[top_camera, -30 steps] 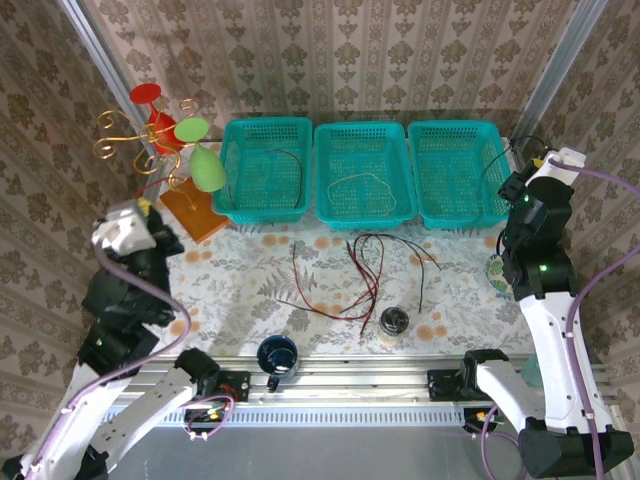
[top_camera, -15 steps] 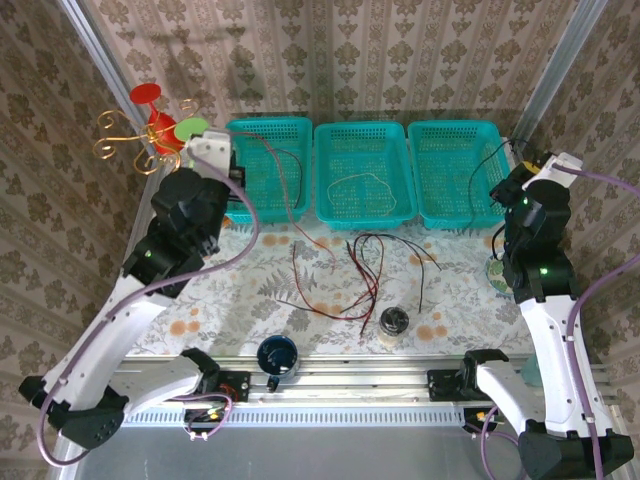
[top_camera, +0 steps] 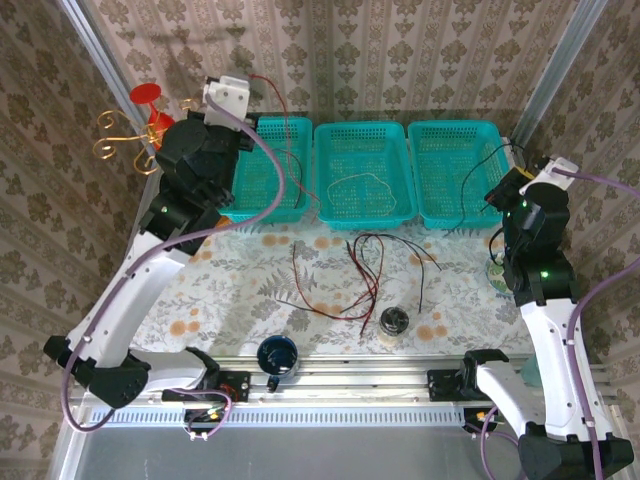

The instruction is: Untangle the cables

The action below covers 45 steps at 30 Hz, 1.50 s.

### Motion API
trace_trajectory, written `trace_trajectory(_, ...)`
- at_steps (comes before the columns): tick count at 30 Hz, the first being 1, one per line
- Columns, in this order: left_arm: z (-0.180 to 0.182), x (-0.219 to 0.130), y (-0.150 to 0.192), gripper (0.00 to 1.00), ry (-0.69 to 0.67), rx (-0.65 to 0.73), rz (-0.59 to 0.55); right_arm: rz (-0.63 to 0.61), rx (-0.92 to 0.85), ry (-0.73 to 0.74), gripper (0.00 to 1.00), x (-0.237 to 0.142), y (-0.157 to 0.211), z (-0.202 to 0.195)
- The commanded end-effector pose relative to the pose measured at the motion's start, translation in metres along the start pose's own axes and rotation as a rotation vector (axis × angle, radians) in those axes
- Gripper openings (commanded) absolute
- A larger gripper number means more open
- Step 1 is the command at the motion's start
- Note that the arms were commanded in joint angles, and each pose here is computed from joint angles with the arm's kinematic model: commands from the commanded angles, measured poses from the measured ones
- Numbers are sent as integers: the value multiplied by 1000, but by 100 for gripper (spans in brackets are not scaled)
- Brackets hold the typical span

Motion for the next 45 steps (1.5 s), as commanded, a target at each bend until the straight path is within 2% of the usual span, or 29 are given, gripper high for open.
trace_trajectory(1,16,6,-31,0,-109,60,-136,8,28,-33,0,-3,2,0)
trace_trajectory(9,16,30,-58,0,-168,146,-234,12,26,-34,0,-2,2,1)
trace_trajectory(13,18,39,-67,0,-270,215,-281,13,22,-32,0,-2,1,1)
trace_trajectory(19,22,53,-66,0,-315,276,-257,18,14,-29,0,-2,2,1)
trace_trajectory(29,37,71,-38,0,-364,310,-195,26,20,-40,0,2,2,4)
trace_trajectory(33,24,86,-9,0,-315,361,-125,29,38,-52,0,3,1,5)
trace_trajectory(45,-75,120,165,0,36,453,364,25,40,-80,0,-4,-7,8)
Point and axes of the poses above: each hand's point on the last joint's axis, 136 mm out from that joint toward the fingers, its own x axis out along the fingers, its own z axis along the line the jaws close on, y = z × x, the point moved 10 cm from there along -x, back along the fingers, and after that the axes turned 2 degrees about x, right-handed, at the moved point
